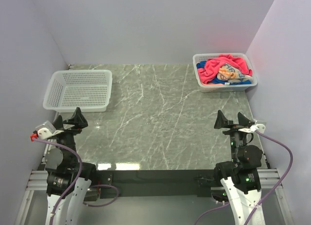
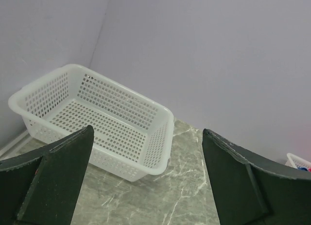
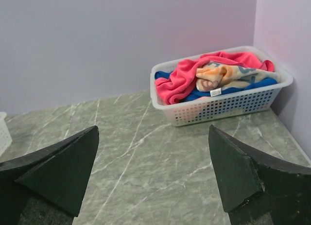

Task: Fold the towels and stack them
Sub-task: Grab crumpled towel

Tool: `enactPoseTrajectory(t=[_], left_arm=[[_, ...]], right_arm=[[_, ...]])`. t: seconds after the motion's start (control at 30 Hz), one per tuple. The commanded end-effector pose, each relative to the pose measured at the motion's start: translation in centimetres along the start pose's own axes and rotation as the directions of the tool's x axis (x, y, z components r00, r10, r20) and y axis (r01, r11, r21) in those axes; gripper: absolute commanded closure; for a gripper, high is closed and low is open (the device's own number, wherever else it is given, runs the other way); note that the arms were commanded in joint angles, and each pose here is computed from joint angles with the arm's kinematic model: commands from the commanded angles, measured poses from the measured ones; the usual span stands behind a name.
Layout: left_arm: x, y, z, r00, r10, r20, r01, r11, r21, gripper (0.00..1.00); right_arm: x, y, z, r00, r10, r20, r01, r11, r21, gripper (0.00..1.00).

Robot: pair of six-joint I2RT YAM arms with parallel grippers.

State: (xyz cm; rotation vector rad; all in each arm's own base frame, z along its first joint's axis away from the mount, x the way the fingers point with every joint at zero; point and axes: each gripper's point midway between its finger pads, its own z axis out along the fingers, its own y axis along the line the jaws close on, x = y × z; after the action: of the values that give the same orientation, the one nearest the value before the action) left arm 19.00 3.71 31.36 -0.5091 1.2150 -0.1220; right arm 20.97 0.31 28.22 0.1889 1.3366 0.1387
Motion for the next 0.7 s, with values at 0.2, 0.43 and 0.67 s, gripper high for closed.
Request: enactPoseTrajectory(t=[0.2,0.43,0.67], left_arm=[[-3.9,-1.0,-2.6,0.984,-0.127,0.122,0.115,0.988,0.099,0.01],[-0.7,-2.6,-1.2,0.989,-0.117,-0.088,0.125,0.988,0.092,0.01],[1.9,-4.5,-0.1,0.973,-0.081,-0.214,0.113,0.983,0.142,0.01]], right_arm=[[-6.9,-0.2,-4.1,0.96,0.121,0.253,-0.119,0.993,-0.022,0.0],[-7.4,-1.4,-2.4,0.956,0.238,0.172,-0.259,0.959,0.111,0.0],[-8.4,-0.6,2.9,0.975,0.222,-0.016,-0.212,0.95,0.23,0.0]])
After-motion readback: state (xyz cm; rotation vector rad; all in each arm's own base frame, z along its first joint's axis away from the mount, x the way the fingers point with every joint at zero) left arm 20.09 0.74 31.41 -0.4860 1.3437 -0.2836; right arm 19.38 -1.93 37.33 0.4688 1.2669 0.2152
